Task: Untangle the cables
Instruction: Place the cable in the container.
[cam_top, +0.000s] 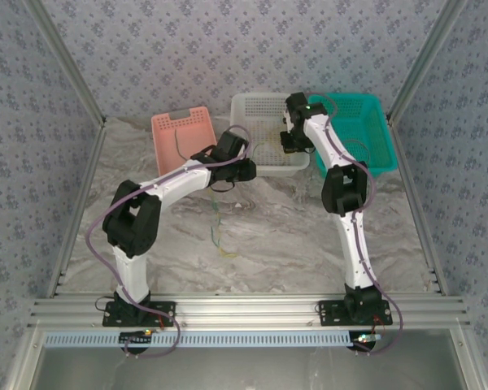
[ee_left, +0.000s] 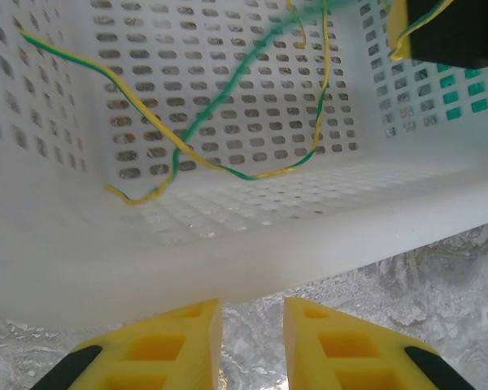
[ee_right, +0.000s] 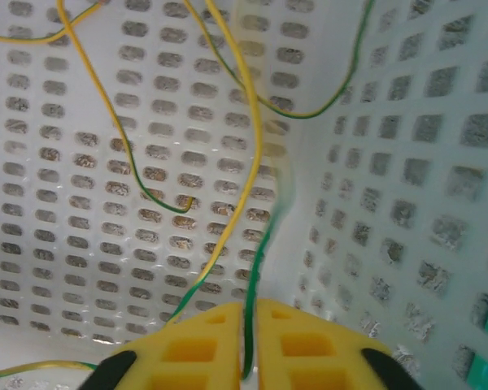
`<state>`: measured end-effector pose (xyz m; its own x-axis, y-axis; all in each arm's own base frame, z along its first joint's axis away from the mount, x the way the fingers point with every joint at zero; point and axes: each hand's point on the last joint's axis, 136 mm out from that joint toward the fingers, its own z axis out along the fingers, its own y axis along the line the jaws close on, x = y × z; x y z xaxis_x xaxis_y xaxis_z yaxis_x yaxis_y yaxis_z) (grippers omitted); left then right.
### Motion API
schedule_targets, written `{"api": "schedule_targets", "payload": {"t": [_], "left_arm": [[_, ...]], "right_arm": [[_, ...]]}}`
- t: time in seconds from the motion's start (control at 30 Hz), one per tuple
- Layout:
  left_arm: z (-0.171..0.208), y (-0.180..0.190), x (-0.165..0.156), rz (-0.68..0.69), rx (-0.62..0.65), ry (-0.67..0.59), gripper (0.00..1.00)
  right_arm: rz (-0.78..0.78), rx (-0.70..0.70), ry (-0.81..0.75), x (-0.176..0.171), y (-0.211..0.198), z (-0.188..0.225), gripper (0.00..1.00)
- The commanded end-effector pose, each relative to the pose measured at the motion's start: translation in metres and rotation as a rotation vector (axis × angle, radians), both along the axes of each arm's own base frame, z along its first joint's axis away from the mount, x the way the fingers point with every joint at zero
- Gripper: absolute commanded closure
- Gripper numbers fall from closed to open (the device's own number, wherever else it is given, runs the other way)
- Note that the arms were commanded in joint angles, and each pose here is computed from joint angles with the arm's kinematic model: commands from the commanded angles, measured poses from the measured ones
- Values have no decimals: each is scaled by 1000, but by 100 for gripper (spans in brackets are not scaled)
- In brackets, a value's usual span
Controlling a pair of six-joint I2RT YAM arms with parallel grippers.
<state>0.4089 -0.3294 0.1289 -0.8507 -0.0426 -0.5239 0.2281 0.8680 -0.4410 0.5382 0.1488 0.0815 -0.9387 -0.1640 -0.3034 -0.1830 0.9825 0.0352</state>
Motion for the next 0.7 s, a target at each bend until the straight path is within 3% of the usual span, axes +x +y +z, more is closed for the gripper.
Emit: {"api": "schedule_targets", "payload": {"t": [0.0,0.2,0.53,0.67], "left_arm": [[49,1,-1,4,-78,-82,73],[69,16,-15,19,-70,-107,70],[90,39,-34,50,-58,-134,67],[93,45,-38,58,-47,-130,66]], "right_arm": [[4,-39,-42,-5,5,27,73],[-3,-41,-114,-5,7,65,59],[-65,-34,-217,-8,-3,117,51],[-75,-17,-209,-10,-4,117,50]]}}
